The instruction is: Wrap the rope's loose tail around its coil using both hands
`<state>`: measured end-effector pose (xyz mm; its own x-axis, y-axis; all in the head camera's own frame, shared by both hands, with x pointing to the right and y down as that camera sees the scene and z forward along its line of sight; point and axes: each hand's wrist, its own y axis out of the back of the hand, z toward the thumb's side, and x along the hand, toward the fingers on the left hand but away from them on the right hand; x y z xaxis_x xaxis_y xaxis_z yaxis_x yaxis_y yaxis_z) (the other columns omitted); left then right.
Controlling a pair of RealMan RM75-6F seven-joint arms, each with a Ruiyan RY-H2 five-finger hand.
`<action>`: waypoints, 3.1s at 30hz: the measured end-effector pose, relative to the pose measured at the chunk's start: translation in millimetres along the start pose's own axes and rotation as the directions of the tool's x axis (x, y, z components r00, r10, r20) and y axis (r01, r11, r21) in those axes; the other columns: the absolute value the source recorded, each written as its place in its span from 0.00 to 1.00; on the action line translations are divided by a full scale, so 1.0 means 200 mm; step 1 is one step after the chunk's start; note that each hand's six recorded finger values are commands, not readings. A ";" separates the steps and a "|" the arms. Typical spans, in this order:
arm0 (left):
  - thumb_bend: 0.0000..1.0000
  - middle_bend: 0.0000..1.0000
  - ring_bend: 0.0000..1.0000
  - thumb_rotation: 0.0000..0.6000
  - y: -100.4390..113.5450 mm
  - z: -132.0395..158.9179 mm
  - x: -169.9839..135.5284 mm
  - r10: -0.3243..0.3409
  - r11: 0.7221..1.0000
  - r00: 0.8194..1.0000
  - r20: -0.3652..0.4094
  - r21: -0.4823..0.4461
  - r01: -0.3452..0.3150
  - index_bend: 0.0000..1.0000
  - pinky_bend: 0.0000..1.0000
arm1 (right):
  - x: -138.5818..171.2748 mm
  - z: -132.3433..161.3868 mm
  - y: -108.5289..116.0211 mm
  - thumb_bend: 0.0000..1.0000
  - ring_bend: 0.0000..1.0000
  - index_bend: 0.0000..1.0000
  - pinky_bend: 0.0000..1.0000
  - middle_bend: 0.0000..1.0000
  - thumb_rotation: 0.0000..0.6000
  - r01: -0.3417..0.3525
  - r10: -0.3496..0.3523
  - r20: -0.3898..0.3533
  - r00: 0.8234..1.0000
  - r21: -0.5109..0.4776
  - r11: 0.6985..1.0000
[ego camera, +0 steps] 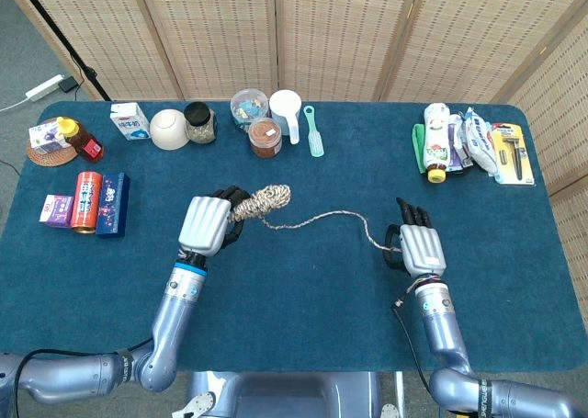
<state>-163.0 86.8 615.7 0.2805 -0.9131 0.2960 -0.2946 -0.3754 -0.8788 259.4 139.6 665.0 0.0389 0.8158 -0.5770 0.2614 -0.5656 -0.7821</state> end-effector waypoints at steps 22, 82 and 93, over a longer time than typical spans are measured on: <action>0.53 0.39 0.44 1.00 -0.02 0.11 0.23 0.125 0.988 0.989 0.083 0.075 -0.131 0.52 0.60 | 0.25 0.26 0.21 0.51 0.00 0.74 0.00 0.00 1.00 0.014 -0.026 -0.210 0.977 -0.058 0.998; 0.51 0.38 0.42 1.00 -0.61 0.23 0.18 -0.100 0.946 0.926 0.365 0.322 -0.024 0.50 0.60 | -0.13 1.08 1.00 0.63 0.00 0.74 0.00 0.00 1.00 0.070 -0.119 -0.192 0.974 -0.241 0.968; 0.50 0.38 0.42 1.00 -0.62 0.20 0.15 -0.135 0.945 0.895 0.425 0.328 -0.012 0.51 0.60 | -0.30 1.01 1.02 0.63 0.00 0.74 0.00 0.00 1.00 0.111 -0.148 -0.126 0.981 -0.261 0.959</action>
<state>-82.2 112.0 718.2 0.6789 -0.6989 0.2251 0.0175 -0.2910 -0.9566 116.7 -49.3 492.4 0.1206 0.8990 -0.4211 0.5071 -0.4204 -0.7524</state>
